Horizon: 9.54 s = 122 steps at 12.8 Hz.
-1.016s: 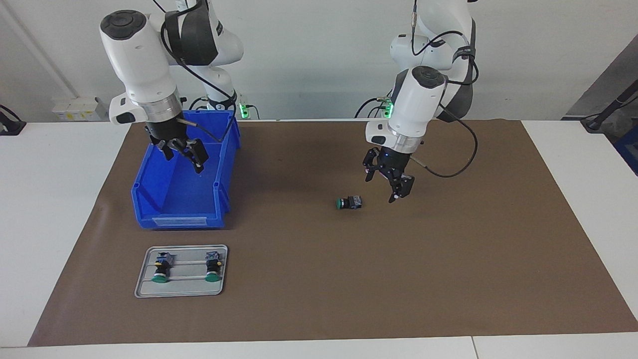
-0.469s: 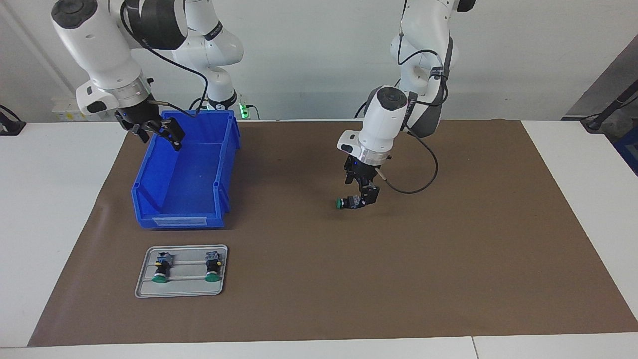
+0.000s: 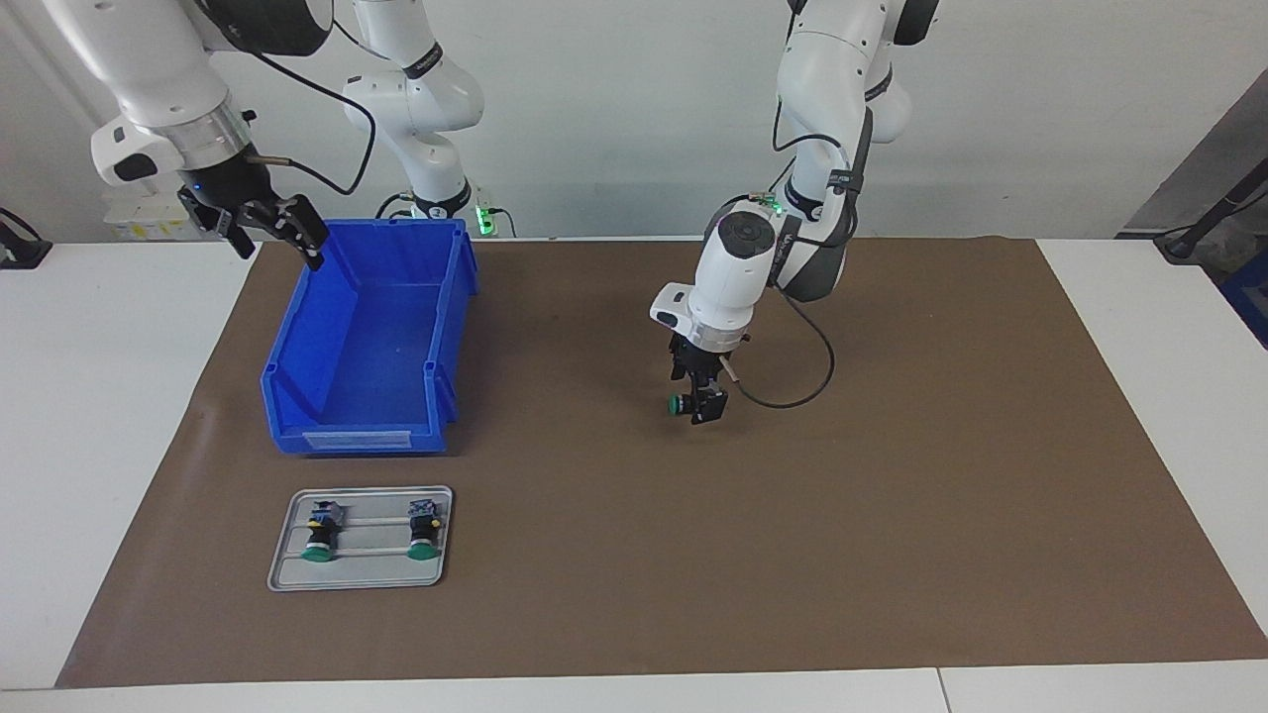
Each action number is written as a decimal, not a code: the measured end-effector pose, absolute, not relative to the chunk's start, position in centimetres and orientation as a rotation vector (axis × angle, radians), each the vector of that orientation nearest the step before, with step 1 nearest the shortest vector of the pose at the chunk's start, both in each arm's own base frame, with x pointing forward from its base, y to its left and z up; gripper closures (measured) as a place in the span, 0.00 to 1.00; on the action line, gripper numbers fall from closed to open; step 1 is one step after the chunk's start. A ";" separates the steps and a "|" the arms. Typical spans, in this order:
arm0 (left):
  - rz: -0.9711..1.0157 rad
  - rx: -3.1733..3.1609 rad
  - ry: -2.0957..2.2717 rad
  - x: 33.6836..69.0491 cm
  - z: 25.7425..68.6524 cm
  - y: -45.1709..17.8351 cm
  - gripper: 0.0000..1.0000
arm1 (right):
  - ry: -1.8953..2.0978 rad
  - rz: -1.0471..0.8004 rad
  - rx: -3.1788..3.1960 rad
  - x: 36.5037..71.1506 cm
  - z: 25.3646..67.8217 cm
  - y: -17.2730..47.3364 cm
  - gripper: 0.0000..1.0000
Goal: Place and press button with both arms
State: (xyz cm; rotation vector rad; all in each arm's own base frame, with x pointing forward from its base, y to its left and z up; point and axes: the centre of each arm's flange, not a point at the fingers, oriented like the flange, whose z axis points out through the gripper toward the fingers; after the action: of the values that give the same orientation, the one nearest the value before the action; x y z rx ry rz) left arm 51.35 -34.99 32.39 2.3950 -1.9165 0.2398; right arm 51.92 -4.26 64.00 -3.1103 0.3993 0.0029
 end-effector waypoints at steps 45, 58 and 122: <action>0.459 2.353 -1.519 58.3 35.4 -26.2 0.60 | 0.324 0.018 -3.128 52.9 64.7 -2.2 0.00; 0.703 1.980 -1.274 57.5 35.1 -10.0 0.60 | 0.323 -0.005 -3.126 52.5 65.4 -2.2 0.00; 1.101 1.585 -1.253 44.9 23.8 -20.0 0.60 | 0.322 -0.005 -3.126 52.5 65.4 -2.2 0.00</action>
State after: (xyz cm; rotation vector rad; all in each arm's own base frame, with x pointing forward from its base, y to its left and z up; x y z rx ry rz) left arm 44.93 -20.00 23.77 1.5850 -1.2526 1.1007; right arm 52.51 -2.22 65.42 -3.1261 0.3221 -0.0052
